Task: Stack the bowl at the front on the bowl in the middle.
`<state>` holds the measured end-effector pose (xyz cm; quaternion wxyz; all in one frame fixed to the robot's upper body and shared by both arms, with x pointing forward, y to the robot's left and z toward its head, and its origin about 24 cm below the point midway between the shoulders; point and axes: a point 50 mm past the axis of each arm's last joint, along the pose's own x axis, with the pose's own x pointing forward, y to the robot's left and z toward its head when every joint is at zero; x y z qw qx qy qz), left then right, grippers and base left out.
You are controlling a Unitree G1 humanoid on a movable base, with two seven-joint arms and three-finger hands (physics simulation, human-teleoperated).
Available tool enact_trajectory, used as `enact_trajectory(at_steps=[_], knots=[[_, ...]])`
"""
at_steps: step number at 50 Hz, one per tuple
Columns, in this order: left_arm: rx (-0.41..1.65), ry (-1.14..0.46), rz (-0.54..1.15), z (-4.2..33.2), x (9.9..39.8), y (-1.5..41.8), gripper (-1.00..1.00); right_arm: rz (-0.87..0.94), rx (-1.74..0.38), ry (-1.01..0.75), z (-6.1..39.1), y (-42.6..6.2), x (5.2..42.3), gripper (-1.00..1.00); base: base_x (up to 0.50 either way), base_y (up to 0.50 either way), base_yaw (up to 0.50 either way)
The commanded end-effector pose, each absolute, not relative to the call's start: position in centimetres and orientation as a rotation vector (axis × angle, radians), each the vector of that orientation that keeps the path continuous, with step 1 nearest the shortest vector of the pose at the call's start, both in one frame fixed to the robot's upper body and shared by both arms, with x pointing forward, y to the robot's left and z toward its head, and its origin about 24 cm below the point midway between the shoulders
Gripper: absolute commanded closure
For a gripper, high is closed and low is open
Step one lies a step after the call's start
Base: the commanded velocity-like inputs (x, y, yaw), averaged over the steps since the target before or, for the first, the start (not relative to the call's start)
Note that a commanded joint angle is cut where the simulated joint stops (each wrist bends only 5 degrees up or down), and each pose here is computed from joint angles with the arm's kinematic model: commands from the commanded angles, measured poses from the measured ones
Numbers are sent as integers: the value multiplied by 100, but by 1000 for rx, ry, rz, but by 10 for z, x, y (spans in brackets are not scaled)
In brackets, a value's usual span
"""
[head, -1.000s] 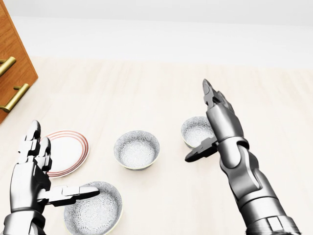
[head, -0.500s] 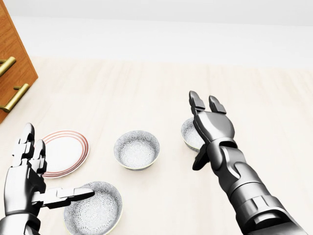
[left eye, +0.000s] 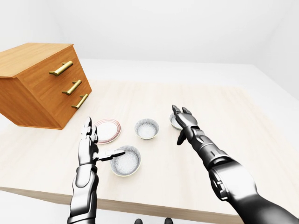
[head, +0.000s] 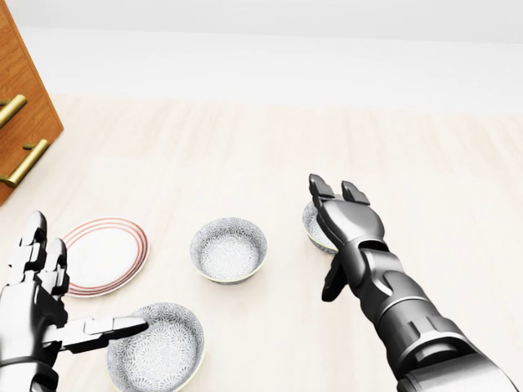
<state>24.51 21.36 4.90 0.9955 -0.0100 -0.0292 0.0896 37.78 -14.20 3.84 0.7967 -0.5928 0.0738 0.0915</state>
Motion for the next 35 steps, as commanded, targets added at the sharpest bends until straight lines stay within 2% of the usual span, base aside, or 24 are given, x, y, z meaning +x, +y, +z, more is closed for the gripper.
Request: enact_trajectory(at_steps=[1,35], knots=[[-26,-53,188,45,245,218,-100,243,-1263,198,36,-138,378,-100,0,0,0],[-61,-34,213,36,234,236,-100,265,-1315,385,19,-140,370,-100,0,0,0]])
